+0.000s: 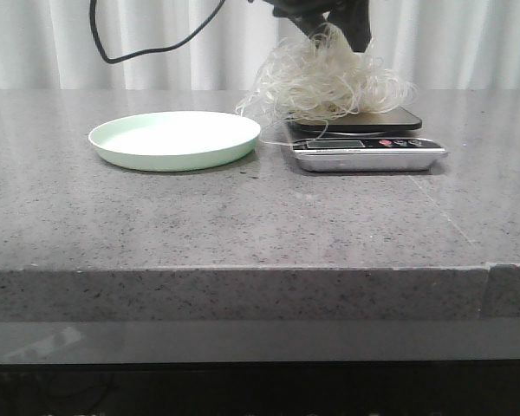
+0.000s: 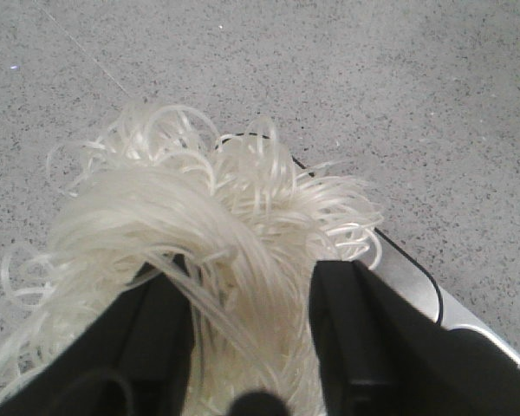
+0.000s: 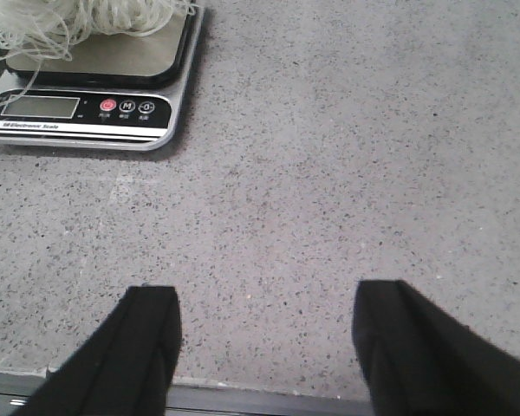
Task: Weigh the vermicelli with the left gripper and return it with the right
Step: 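Lower the vermicelli onto the scale pan and open the left gripper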
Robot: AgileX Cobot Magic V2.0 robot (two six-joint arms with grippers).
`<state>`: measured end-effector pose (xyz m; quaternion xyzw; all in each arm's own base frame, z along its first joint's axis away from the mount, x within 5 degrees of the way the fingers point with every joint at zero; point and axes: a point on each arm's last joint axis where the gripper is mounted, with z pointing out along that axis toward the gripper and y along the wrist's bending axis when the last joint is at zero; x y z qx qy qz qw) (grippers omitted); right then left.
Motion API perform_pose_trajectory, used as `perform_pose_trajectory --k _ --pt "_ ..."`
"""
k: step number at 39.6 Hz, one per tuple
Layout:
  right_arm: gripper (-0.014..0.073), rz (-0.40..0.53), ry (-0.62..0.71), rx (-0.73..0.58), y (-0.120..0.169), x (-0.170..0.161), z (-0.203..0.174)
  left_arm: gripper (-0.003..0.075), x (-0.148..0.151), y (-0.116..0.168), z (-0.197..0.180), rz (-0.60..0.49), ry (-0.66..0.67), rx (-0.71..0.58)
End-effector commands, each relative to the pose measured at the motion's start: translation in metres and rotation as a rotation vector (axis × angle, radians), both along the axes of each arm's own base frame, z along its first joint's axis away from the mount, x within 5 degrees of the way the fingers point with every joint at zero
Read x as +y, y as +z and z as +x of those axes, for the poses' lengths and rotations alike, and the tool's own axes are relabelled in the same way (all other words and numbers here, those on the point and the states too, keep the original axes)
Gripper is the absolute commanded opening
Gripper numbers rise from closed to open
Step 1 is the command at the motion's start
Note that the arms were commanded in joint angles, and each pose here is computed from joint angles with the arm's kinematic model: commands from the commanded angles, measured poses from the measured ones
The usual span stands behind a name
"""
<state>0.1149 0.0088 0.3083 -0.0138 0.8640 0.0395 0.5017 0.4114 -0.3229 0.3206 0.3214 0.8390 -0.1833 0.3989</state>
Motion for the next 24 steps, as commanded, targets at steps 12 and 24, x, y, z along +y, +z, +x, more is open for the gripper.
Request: perform_pose_trajectory --k 12,24 --pt "0.0545 -0.009 -0.007 -0.079 0.014 -0.001 0.005 0.0509 0.013 0.075 -0.022 -0.078 -0.009 -0.148" --pt "0.0545 -0.009 -0.007 -0.079 0.014 -0.001 0.005 0.0501 0.051 0.157 -0.068 -0.067 -0.011 -0.221"
